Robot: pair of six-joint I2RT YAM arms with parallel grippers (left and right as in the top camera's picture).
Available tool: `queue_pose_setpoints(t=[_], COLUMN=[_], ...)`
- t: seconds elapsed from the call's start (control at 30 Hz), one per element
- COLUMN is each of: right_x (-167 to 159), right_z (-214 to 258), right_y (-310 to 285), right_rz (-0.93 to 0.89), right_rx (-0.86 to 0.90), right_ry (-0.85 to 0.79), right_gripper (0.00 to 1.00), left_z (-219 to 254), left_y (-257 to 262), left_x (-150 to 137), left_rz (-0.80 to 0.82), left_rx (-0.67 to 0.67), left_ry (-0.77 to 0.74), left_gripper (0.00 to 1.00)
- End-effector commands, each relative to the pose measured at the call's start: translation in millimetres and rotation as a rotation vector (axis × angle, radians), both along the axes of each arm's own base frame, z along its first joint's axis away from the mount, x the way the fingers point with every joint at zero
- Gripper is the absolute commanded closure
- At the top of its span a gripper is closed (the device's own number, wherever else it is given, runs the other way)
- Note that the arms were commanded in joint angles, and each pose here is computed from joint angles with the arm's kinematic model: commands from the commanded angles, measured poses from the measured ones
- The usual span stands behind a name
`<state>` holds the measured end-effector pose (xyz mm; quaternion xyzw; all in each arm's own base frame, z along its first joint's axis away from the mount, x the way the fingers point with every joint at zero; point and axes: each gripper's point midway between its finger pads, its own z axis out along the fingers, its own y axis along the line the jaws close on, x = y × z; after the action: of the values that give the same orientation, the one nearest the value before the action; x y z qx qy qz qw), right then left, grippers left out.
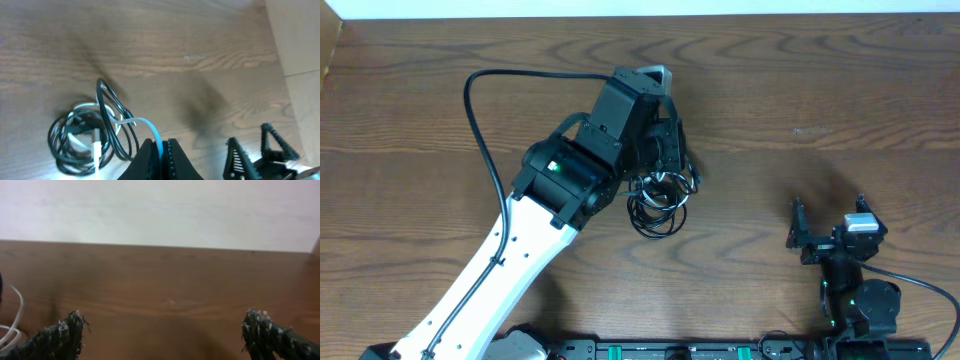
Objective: Untangle cables
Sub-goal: 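Grasp the white cable with the left gripper and lift it, then reach the right gripper to the lifted white cable near the left gripper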
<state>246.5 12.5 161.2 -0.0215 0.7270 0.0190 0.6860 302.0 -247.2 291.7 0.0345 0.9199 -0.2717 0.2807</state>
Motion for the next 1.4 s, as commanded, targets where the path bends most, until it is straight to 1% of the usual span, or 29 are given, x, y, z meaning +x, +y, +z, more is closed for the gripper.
queue_pose_setpoints(t=[0.0, 0.03, 0.07, 0.13, 0.17, 0.2, 0.27, 0.33, 0.4, 0.5, 0.63, 0.7, 0.73, 0.83, 0.9, 0.93, 0.97, 1.0, 1.07, 1.17, 1.23, 1.3, 1.37], right_x=[-11, -17, -22, -34, -37, -40, -49, -57, -60, -56, -46, -47, -47, -51, -44, -40, -36, -30, -21, -7, -4, -2, 9], right_z=[2, 3, 4, 12, 16, 29, 57, 90, 110, 118, 105, 102, 105, 117, 119, 117, 112, 102, 82, 54, 49, 48, 45], right_y=[51, 66, 75, 93, 98, 101, 106, 105, 103, 101, 98, 106, 110, 132, 141, 146, 149, 153, 163, 180, 191, 206, 210], right_rz=[0.289, 0.382, 0.438, 0.557, 0.591, 0.63, 0.699, 0.721, 0.707, 0.658, 0.591, 0.641, 0.675, 0.859, 0.931, 0.951, 0.957, 0.947, 0.911, 0.824, 0.804, 0.802, 0.725], right_rx=[0.202, 0.263, 0.302, 0.457, 0.507, 0.518, 0.473, 0.434, 0.393, 0.337, 0.307, 0.295, 0.308, 0.376, 0.403, 0.413, 0.415, 0.416, 0.393, 0.295, 0.218, 0.095, -0.002], right_ry=[0.033, 0.053, 0.069, 0.113, 0.122, 0.081, -0.036, -0.148, -0.171, -0.038, 0.253, 0.37, 0.396, 0.446, 0.455, 0.473, 0.496, 0.535, 0.609, 0.696, 0.717, 0.714, 0.708], right_gripper=[0.01, 0.01, 0.01, 0.01, 0.01, 0.01, 0.01, 0.01, 0.01, 0.01, 0.01, 0.01, 0.01, 0.01, 0.21, 0.25, 0.27, 0.27, 0.23, 0.23, 0.23, 0.22, 0.2], left_z=[6, 6, 6, 6, 6, 6, 6, 6, 6, 6, 6, 6, 6, 5, 4, 4, 4, 4, 4, 4, 3, 1, 0], left_y=[4, 3, 3, 3, 3, 3, 3, 3, 3, 3, 3, 3, 3, 4, 4, 4, 4, 4, 4, 5, 5, 6, 6], left_x=[-1, -1, -1, -1, -1, -1, -1, -1, -1, -1, -1, -1, -1, -2, -3, -3, -3, -3, -3, -3, -4, -6, -6], left_rz=[-0.002, -0.003, -0.005, -0.005, -0.005, -0.004, -0.004, -0.004, -0.004, -0.004, -0.002, -0.002, -0.001, -0.001, 0.005, 0.018, 0.037, 0.061, 0.099, 0.108, 0.109, 0.109, 0.106], left_rx=[0.013, 0.013, 0.011, 0.011, 0.011, 0.011, 0.011, 0.011, 0.011, 0.011, 0.01, 0.01, 0.01, 0.014, 0.011, 0.002, -0.011, -0.029, -0.057, -0.062, -0.058, -0.051, -0.052], left_ry=[-0.018, -0.018, -0.017, -0.017, -0.017, -0.016, -0.016, -0.016, -0.017, -0.016, -0.015, -0.014, -0.014, -0.008, 0.0, 0.01, 0.023, 0.041, 0.07, 0.078, 0.083, 0.091, 0.095], left_gripper=[0.92, 0.92, 0.92, 0.92, 0.92, 0.92, 0.92, 0.92, 0.92, 0.92, 0.92, 0.92, 0.92, 0.92, 0.92, 0.92, 0.92, 0.92, 0.92, 0.92, 0.92, 0.92, 0.92])
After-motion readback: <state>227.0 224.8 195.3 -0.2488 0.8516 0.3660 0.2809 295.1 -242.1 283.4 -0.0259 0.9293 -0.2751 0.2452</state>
